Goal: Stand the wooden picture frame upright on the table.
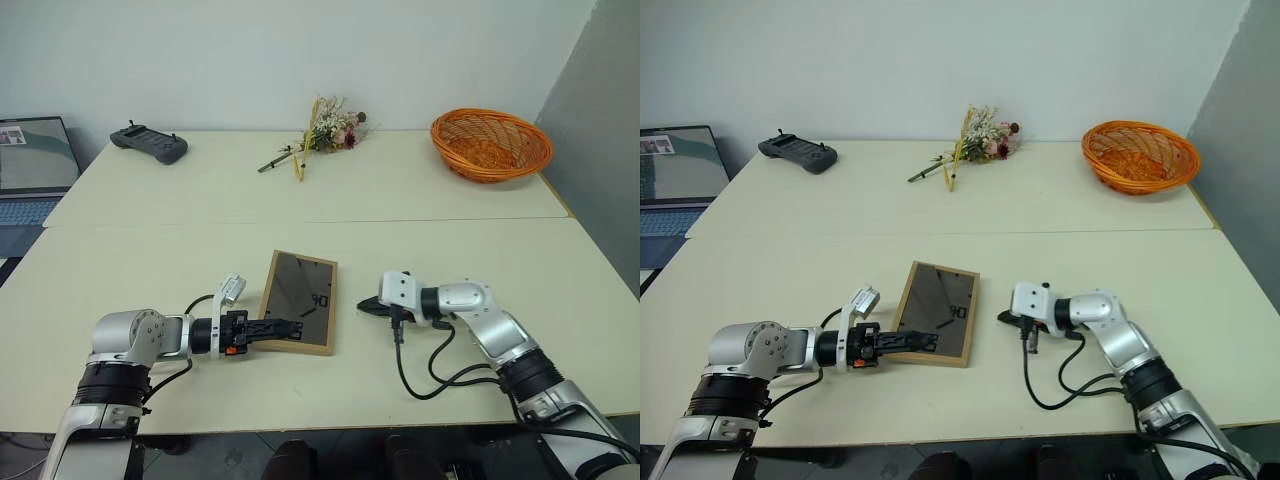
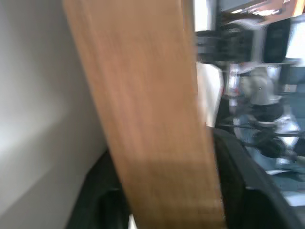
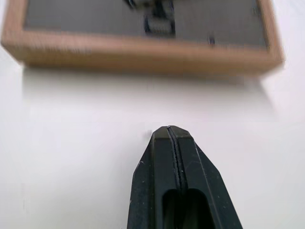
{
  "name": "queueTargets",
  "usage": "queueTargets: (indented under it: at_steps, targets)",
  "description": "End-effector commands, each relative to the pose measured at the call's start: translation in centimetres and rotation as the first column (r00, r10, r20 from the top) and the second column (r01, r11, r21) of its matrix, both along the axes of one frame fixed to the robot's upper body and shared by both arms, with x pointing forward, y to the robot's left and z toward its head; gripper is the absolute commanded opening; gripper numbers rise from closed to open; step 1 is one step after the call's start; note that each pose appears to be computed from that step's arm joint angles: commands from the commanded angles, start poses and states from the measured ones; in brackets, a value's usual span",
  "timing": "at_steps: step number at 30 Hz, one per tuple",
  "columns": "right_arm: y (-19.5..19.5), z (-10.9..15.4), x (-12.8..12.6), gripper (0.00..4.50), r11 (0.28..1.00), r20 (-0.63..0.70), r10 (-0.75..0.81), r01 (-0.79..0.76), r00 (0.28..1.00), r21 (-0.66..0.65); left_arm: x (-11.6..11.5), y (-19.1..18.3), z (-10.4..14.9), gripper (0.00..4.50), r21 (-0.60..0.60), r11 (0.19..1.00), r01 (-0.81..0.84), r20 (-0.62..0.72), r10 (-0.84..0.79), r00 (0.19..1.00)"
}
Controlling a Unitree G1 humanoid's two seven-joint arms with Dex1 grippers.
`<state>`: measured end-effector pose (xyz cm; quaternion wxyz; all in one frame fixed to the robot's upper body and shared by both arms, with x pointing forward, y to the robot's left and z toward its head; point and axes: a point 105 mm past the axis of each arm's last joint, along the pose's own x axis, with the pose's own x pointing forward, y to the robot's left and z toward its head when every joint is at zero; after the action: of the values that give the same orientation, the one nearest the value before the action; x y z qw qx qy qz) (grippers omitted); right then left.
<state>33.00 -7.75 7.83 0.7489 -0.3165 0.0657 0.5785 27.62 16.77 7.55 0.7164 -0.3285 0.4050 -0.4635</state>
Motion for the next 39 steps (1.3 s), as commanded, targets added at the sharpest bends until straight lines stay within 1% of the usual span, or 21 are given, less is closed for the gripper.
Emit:
queueTargets:
  at_steps: [1,2,3,6,7,10,11,12,14,16,19,20,21,23,25,27,29,32,34,37,39]
  targets:
    - [-1.4,3.2,0.8,0.00,0.999,0.087,-0.009,0.005,0.996,0.043,0.4,-0.1,1.1,1.30,0.005,1.000,-0.018,0.038,0.018,0.999]
    - [-1.7,3.8,1.0,0.00,0.998,0.097,-0.023,0.018,0.995,0.060,0.8,-0.3,1.4,1.21,0.020,0.999,-0.035,0.060,0.034,0.998]
    - [-1.9,4.6,1.2,0.00,0.996,0.117,-0.039,0.029,0.992,0.082,1.2,-0.8,2.4,1.21,-0.007,0.999,-0.043,0.073,0.043,0.996]
    - [-2.4,7.1,1.5,0.41,0.989,0.200,-0.057,0.028,0.978,0.147,1.1,-3.0,6.1,1.21,-0.130,0.992,0.002,0.111,0.013,0.994]
    - [-2.5,7.7,1.5,0.64,0.987,0.235,-0.056,0.018,0.970,0.158,1.0,-3.6,6.8,1.21,-0.162,0.987,0.017,0.120,0.002,0.993]
    - [-3.0,8.9,1.4,1.50,0.992,0.394,-0.014,-0.038,0.919,0.124,0.2,-5.2,8.5,1.21,-0.240,0.968,0.069,0.165,-0.029,0.986]
    - [-3.2,9.1,1.5,1.67,0.990,0.407,-0.016,-0.042,0.913,0.132,0.0,-5.6,8.9,1.21,-0.257,0.963,0.080,0.177,-0.034,0.984]
    - [-3.3,9.5,1.8,1.91,0.985,0.401,-0.037,-0.035,0.915,0.172,-0.2,-5.9,9.1,1.21,-0.267,0.960,0.086,0.185,-0.037,0.982]
    - [-3.5,10.6,2.4,2.37,0.964,0.352,-0.094,-0.004,0.931,0.266,-0.6,-6.2,9.2,1.21,-0.272,0.959,0.085,0.188,-0.034,0.982]
    - [-3.8,11.4,2.8,2.86,0.949,0.278,-0.109,0.017,0.954,0.314,-0.9,-6.3,8.9,1.21,-0.266,0.962,0.068,0.178,-0.020,0.984]
    - [-4.7,12.2,2.8,3.49,0.938,0.148,-0.102,0.046,0.984,0.344,-1.2,-6.0,8.2,1.21,-0.249,0.968,0.031,0.159,0.009,0.987]
    - [-5.0,12.3,2.6,3.69,0.937,0.105,-0.091,0.049,0.990,0.345,-1.2,-5.9,8.0,1.21,-0.248,0.969,0.020,0.153,0.019,0.988]
    - [-5.3,12.4,2.3,4.06,0.937,0.056,-0.075,0.051,0.996,0.345,-1.3,-5.8,7.9,1.21,-0.242,0.970,0.009,0.151,0.029,0.988]
    - [-5.6,12.9,1.6,4.45,0.931,-0.061,-0.038,0.058,0.997,0.361,-1.3,-5.3,7.7,1.21,-0.236,0.972,-0.017,0.145,0.053,0.988]
    - [-5.3,13.4,0.8,4.45,0.922,-0.185,-0.005,0.076,0.983,0.379,-1.4,-5.0,7.3,1.21,-0.208,0.978,-0.033,0.147,0.065,0.987]
    - [-4.2,14.1,-0.5,4.45,0.911,-0.352,0.062,0.092,0.934,0.403,-1.1,-4.8,7.1,1.21,-0.199,0.978,-0.056,0.148,0.086,0.985]
    - [-2.3,15.2,-1.5,4.45,0.880,-0.459,0.133,0.109,0.879,0.463,-0.9,-5.0,6.9,1.21,-0.183,0.982,-0.054,0.160,0.084,0.984]
    - [0.4,15.8,-2.1,4.45,0.844,-0.517,0.182,0.137,0.836,0.519,-0.7,-5.4,6.6,1.21,-0.167,0.985,-0.047,0.169,0.076,0.983]
    - [2.0,15.4,-2.1,4.45,0.850,-0.502,0.167,0.134,0.848,0.509,-0.6,-5.7,6.5,1.21,-0.152,0.988,-0.035,0.182,0.062,0.981]
    - [3.7,13.8,-1.0,4.45,0.879,-0.439,0.075,0.148,0.895,0.452,-0.4,-6.2,6.5,1.21,-0.149,0.989,-0.018,0.201,0.048,0.979]
    - [4.3,13.0,-0.7,4.45,0.892,-0.415,0.054,0.143,0.908,0.429,-0.4,-6.3,6.6,1.21,-0.152,0.988,-0.011,0.207,0.043,0.977]
